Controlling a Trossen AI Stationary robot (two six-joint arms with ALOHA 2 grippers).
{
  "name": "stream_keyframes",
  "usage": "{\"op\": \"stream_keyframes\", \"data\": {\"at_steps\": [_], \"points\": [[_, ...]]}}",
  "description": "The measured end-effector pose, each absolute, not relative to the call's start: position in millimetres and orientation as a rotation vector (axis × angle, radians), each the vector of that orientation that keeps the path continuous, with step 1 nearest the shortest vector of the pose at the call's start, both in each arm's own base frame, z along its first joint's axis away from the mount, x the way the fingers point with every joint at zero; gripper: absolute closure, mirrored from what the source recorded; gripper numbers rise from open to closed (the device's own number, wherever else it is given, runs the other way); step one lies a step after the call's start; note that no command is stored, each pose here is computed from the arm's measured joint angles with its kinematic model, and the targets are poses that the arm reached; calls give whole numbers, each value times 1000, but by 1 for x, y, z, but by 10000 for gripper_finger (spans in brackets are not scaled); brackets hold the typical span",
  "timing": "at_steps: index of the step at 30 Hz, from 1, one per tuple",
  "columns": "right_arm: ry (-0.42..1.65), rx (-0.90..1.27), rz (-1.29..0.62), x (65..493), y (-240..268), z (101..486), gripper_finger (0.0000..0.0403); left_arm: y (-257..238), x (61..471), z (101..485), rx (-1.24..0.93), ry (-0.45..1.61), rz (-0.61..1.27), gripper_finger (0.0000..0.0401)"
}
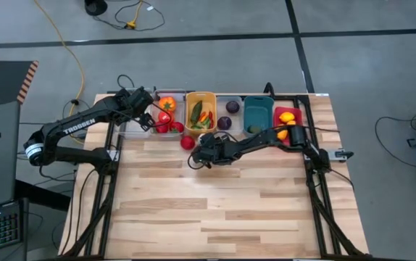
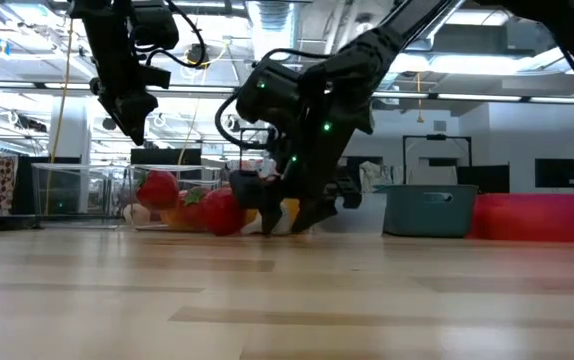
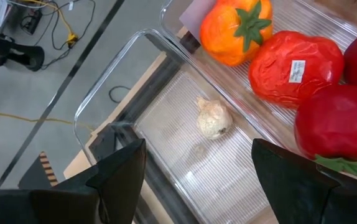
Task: Sort produce into baskets
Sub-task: Put the garlic into the left transparent bin
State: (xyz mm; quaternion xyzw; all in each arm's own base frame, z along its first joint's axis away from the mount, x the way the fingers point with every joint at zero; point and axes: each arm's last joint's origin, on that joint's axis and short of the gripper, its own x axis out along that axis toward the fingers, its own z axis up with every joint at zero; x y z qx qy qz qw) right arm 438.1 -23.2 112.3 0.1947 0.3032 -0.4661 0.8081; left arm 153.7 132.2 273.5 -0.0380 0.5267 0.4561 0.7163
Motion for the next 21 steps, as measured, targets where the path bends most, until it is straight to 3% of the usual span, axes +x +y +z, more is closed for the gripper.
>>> {"op": "stream_keyframes", "data": {"at_steps": [8,21], "points": [[628,433,-1001,441,-28,108,161,132,154,273,-89,1164,1003,122],[626,424,-985,442,-25,109,277,132,154,273,-109,1160,971,122]]}}
